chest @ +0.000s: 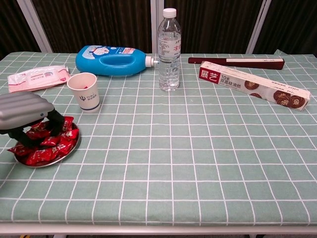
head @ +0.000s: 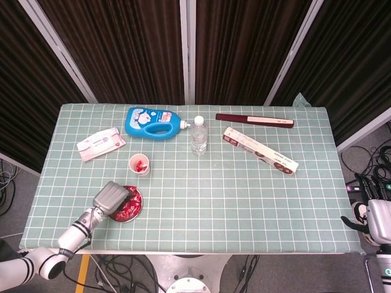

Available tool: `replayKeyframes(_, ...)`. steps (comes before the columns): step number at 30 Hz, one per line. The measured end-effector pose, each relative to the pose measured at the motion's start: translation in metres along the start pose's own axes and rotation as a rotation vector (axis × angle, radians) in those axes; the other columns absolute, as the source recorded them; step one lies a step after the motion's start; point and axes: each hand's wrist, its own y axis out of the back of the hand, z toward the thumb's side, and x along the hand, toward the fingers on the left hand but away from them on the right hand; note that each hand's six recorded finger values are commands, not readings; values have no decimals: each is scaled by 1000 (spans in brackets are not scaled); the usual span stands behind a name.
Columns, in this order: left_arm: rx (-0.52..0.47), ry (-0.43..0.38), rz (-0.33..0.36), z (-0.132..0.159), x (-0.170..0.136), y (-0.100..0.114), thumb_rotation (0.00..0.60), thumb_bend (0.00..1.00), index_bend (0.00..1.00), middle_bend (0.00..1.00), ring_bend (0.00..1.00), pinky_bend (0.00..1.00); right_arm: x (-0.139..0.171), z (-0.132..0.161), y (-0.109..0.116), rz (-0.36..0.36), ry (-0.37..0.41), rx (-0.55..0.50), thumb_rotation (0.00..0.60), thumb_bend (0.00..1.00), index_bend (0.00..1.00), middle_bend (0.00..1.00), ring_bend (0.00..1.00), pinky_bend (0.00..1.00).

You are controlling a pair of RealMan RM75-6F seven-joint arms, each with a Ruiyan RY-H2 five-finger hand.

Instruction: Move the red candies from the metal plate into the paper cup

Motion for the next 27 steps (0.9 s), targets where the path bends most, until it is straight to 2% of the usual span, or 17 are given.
replayKeyframes(7,-68,-3,38,-2,0,26,600,553,748,757,916,1000,0,-1,0,-1,2,-2,600,33,0,113,0,301)
replayKeyframes(18,-126,4,154,-11,22,97,600,552,747,757,917,1000,1,-4,0,-4,1,-6,600,33,0,114,0,301)
replayKeyframes(22,-143,27,168,-18,38,110,600,551,745,753,917,1000,1,-5,0,-3,-5,-6,600,33,0,114,0,302)
replayKeyframes(27,-133,56,168,-23,60,116,600,552,734,741,916,1000,1,-7,0,-1,-12,-4,600,33,0,114,0,302)
